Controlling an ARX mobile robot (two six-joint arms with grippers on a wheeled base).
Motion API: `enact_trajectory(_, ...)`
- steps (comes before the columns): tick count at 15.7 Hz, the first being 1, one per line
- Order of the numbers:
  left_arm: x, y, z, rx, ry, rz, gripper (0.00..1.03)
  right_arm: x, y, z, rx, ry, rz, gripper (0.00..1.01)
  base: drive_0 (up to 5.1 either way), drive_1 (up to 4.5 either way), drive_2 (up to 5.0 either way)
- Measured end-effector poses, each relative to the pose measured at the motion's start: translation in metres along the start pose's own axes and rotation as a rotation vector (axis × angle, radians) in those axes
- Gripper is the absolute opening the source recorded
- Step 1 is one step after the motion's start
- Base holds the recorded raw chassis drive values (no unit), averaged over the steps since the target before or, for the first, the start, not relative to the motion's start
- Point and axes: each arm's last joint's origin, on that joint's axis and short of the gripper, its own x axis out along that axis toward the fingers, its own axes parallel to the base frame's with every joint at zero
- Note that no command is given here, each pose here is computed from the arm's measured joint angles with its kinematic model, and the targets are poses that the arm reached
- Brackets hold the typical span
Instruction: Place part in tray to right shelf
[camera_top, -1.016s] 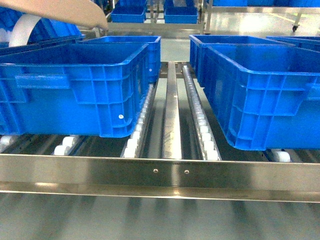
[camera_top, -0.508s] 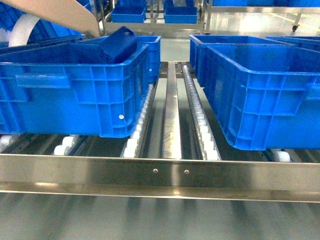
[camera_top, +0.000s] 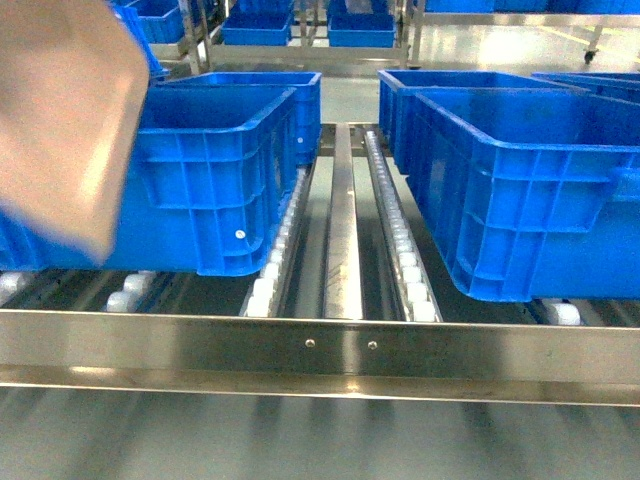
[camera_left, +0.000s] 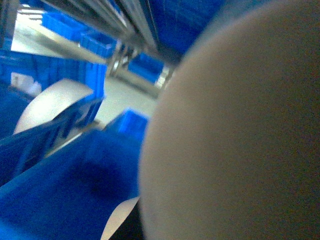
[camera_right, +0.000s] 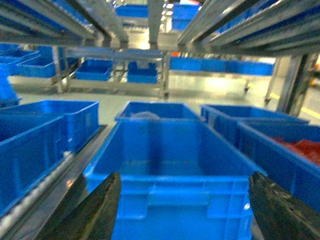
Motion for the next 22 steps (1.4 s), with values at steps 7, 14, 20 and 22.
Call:
enact_trajectory(7, -0.080, 0.048, -0.068, 0.279, 0.062, -0.041, 0.13, -0.025, -0.017, -0.042, 0.039, 0.105, 0.038, 0.02, 0.0, 0.00, 0.0)
enact_trajectory(14, -0.122, 0.060, -0.099, 0.291, 0.083, -0.041, 0.13, -0.039, -0.016, -0.058, 0.043, 0.119, 0.055, 0.02, 0.0, 0.00, 0.0)
enact_trajectory(20, -0.148, 0.066, -0.114, 0.291, 0.093, -0.038, 0.13, -0.048, -0.016, -0.066, 0.045, 0.102, 0.054, 0.02, 0.0, 0.00, 0.0)
enact_trajectory(22, -0.155, 0.068, -0.118, 0.291, 0.105, -0.036, 0.13, -0.050, -0.016, -0.066, 0.045, 0.102, 0.054, 0.02, 0.0, 0.00, 0.0)
